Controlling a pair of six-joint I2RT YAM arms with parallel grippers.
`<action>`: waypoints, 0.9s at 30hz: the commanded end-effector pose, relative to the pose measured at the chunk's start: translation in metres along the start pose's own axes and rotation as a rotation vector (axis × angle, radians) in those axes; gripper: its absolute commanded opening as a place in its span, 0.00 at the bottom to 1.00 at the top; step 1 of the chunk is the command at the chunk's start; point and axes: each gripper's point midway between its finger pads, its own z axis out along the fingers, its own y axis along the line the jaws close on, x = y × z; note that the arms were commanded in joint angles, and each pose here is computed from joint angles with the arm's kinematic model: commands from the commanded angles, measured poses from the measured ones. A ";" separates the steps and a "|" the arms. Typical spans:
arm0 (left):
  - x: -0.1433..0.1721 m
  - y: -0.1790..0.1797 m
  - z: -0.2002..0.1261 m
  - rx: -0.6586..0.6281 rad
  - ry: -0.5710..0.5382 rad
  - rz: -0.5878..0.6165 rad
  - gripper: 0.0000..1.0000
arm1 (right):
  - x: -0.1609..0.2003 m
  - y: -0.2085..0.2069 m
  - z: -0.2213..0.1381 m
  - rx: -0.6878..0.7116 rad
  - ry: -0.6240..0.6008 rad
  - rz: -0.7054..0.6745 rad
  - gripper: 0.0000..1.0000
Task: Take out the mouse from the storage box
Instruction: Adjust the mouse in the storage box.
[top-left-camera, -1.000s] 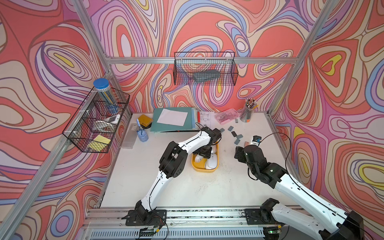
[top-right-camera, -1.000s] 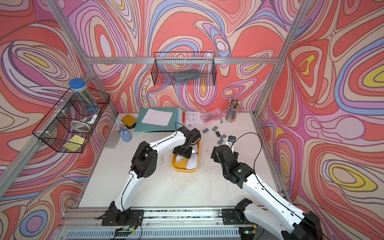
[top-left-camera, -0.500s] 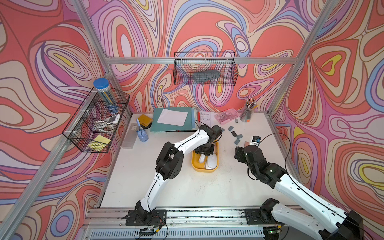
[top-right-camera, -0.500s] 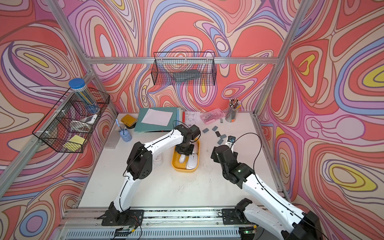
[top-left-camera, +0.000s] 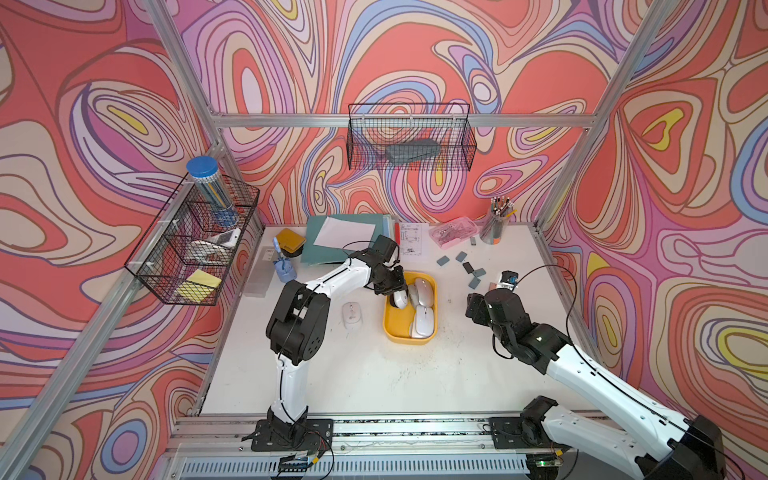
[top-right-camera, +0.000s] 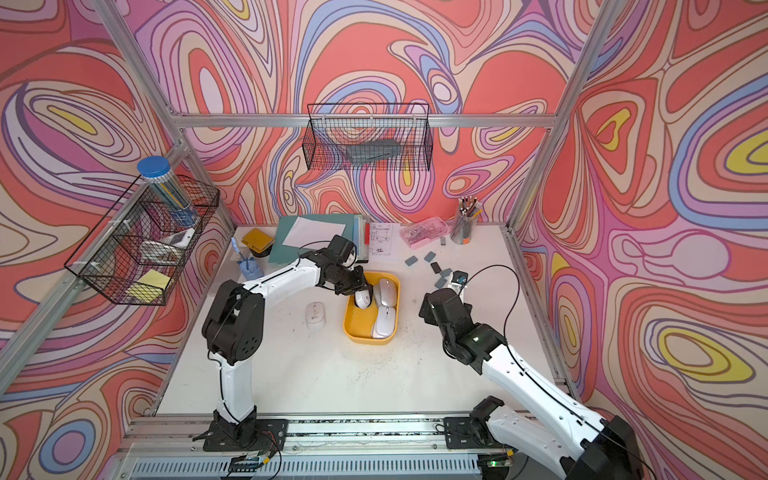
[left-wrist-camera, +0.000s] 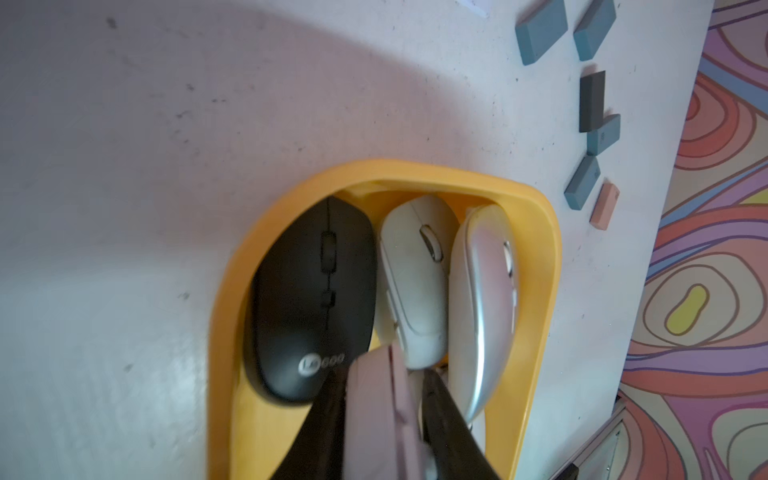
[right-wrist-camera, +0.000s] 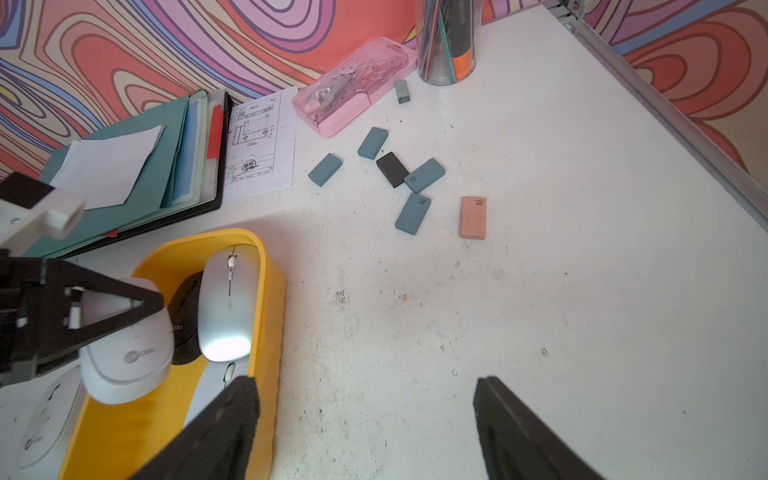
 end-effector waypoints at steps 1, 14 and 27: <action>-0.018 -0.051 0.005 0.176 -0.032 0.063 0.20 | -0.006 0.000 -0.003 0.005 -0.003 0.017 0.83; -0.029 -0.025 -0.010 -0.044 -0.070 0.155 0.79 | 0.001 0.004 0.000 -0.017 0.022 0.018 0.83; -0.043 -0.039 -0.090 -0.243 -0.186 0.278 0.88 | 0.004 0.012 0.004 -0.054 0.033 0.031 0.83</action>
